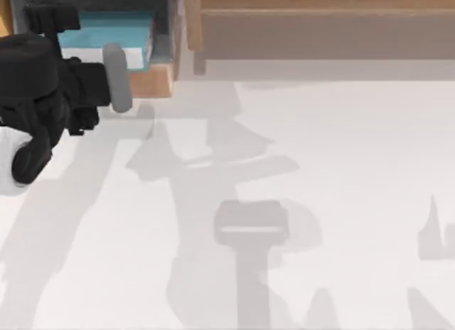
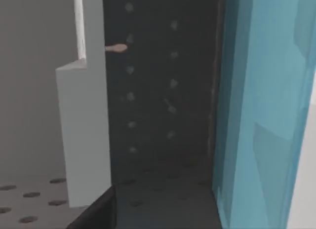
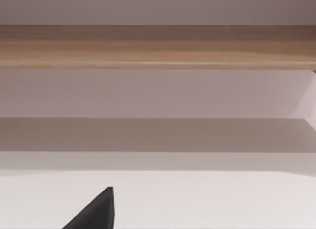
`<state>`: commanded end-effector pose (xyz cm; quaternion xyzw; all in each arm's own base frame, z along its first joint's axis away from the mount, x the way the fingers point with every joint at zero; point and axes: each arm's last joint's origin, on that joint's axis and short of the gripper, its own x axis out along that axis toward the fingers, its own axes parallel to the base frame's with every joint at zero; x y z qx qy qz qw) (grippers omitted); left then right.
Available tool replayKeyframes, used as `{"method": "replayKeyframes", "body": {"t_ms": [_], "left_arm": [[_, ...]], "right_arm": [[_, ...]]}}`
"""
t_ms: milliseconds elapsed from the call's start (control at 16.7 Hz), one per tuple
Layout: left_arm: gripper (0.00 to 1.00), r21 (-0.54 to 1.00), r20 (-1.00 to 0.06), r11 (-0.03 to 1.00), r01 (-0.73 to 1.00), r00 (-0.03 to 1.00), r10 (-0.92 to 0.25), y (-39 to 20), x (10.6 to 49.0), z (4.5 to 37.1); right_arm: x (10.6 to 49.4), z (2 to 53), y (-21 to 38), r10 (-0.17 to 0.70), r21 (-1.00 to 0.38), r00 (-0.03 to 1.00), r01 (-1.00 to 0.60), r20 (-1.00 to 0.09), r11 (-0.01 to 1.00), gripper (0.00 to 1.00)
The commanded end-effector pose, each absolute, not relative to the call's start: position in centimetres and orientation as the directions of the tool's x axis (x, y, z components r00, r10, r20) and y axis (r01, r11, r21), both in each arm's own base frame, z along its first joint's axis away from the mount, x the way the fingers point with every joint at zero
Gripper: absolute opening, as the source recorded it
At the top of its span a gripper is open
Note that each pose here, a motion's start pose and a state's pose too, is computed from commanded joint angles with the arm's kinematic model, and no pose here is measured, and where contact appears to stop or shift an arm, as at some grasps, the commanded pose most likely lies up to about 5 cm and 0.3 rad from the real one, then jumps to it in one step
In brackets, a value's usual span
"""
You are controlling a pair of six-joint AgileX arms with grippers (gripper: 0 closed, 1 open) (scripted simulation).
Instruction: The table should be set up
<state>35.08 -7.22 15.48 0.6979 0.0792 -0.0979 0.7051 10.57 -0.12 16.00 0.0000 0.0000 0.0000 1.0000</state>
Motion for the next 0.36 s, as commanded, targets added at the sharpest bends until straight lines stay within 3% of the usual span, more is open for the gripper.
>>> {"method": "replayKeyframes", "body": {"t_ms": [360], "left_arm": [[1.00, 0.964, -0.267, -0.004, 0.267, 0.963, -0.032, -7.3, 32.1, 14.8]], "right_arm": [[10.6, 16.0, -0.1, 0.000, 0.000, 1.000, 0.000, 0.000, 1.000, 1.00]]}}
